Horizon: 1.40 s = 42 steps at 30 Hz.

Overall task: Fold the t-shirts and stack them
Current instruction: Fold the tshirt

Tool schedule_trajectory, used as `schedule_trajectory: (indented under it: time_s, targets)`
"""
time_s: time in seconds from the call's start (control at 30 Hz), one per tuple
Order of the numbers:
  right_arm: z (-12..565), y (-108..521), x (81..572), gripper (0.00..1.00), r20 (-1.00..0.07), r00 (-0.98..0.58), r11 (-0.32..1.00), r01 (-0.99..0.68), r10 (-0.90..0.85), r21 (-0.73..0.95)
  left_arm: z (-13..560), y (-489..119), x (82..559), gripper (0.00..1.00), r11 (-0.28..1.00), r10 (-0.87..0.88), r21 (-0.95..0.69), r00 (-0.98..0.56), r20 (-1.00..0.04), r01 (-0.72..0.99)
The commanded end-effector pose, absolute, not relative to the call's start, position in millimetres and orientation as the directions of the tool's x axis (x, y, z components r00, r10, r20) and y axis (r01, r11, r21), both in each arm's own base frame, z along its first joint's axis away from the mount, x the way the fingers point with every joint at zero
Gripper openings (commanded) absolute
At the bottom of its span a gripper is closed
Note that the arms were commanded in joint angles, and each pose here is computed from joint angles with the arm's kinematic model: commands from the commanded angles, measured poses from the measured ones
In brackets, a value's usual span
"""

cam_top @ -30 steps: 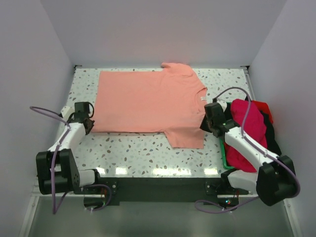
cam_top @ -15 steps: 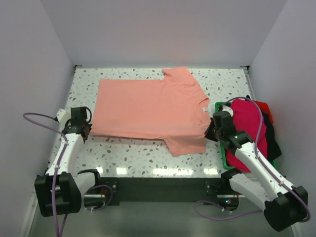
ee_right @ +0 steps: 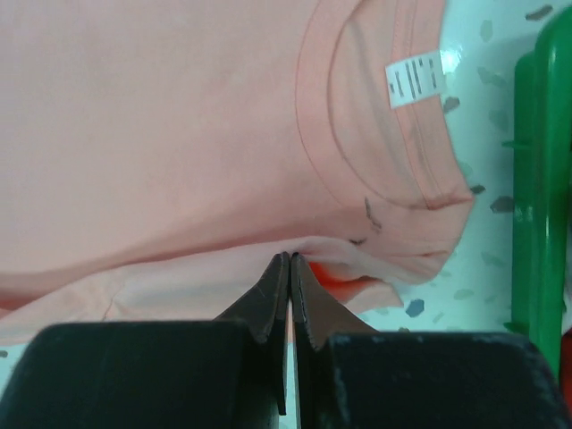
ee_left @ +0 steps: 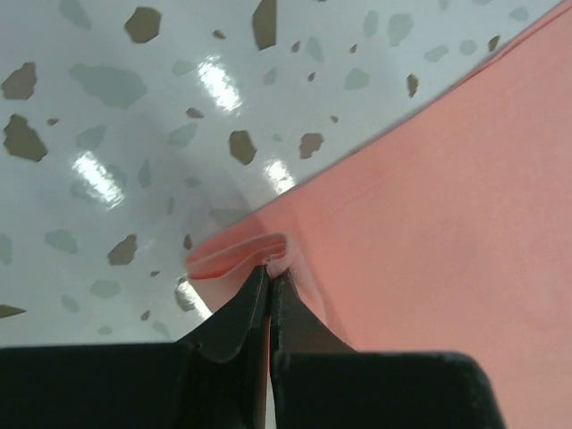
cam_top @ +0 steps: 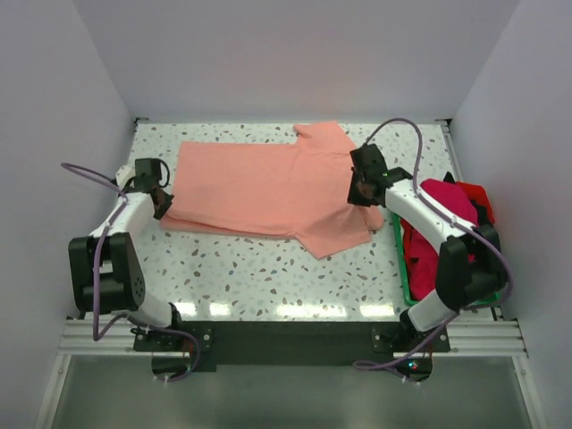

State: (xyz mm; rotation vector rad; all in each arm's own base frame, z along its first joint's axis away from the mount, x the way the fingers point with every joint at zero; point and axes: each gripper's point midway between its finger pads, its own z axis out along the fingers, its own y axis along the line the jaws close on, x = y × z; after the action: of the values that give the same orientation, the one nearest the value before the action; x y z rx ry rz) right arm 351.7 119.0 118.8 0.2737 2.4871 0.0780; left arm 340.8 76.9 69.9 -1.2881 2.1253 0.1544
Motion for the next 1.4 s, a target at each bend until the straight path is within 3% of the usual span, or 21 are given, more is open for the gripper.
schedule_trajectory:
  time_s: [0.0, 0.43, 1.37]
  targets:
    - [133.6, 123.2, 384.2, 0.00, -0.627, -0.757, 0.982, 0.165, 0.184, 0.089, 94.0, 79.6, 383.2, 0.00, 0.537, -0.735, -0.272, -0.285, -0.615, -0.798]
    - [138.8, 121.4, 434.4, 0.00, -0.621, -0.749, 0.972, 0.196, 0.232, 0.126, 79.0, 82.8, 424.2, 0.00, 0.543, -0.740, -0.244, -0.321, -0.590, -0.803]
    - [114.4, 93.7, 452.2, 0.00, -0.567, -0.757, 0.945, 0.239, 0.325, 0.223, 84.5, 85.2, 456.4, 0.00, 0.570, -0.734, -0.273, -0.331, -0.593, -0.775]
